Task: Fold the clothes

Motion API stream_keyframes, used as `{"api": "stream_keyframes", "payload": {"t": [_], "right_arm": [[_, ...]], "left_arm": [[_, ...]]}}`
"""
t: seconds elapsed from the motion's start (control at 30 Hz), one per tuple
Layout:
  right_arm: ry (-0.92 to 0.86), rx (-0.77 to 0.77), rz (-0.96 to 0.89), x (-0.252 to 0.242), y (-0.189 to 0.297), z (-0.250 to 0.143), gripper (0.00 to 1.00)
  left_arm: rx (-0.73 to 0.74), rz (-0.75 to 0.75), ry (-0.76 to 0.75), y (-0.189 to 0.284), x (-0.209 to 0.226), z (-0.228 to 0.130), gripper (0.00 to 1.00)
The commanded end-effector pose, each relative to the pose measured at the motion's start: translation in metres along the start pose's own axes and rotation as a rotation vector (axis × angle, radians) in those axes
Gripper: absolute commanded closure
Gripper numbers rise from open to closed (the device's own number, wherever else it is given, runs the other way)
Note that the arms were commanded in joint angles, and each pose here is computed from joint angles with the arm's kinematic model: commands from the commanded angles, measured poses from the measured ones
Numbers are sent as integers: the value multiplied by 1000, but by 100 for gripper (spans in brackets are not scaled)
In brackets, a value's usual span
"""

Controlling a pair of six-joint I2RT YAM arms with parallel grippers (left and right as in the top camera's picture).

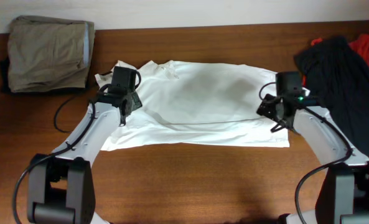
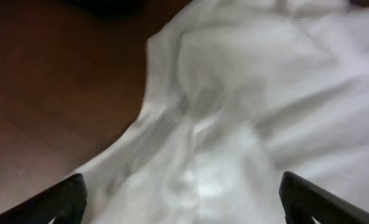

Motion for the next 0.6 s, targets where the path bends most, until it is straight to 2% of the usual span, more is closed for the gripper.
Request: {"api": "stream_keyframes", "payload": {"t": [0.0, 0.03, 0.1, 0.2, 0.27, 0.33, 0.4, 0.47, 0.57], "right_arm": [[-55, -16, -12, -19, 29, 30, 1], [-26, 12, 41, -16, 36, 32, 1], [74, 56, 218, 7, 41, 25, 1], [73, 68, 278, 15, 43, 23, 1], [74, 72, 277, 15, 43, 22, 1], [74, 77, 276, 15, 43, 21, 1], [85, 90, 273, 14, 43, 18, 1], [85, 97, 272, 14, 43, 16, 1], [85, 96, 272, 14, 43, 16, 1]], "left_arm": [[21, -48, -39, 33, -10, 22, 1], [99, -101, -48, 43, -14, 13, 1], [330, -155, -79, 51, -13, -25, 1], [547, -69, -124, 56, 10, -66, 1], [597, -21, -147, 49, 22, -82, 1], [592, -37, -174, 36, 25, -85, 1], [608, -167, -210, 32, 15, -78, 1], [596, -197, -173, 25, 17, -67, 1], [647, -224, -152, 22, 14, -73, 1]]}}
Point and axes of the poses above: each gripper's point midway between its finger pads, its own y axis back along the fingers, its own x axis along the line the jaws close on, z = x × y, the point moved 3 cm from there along y, back along the fingers, and after that the axes turned 14 degrees about y, right-handed, at the moved point
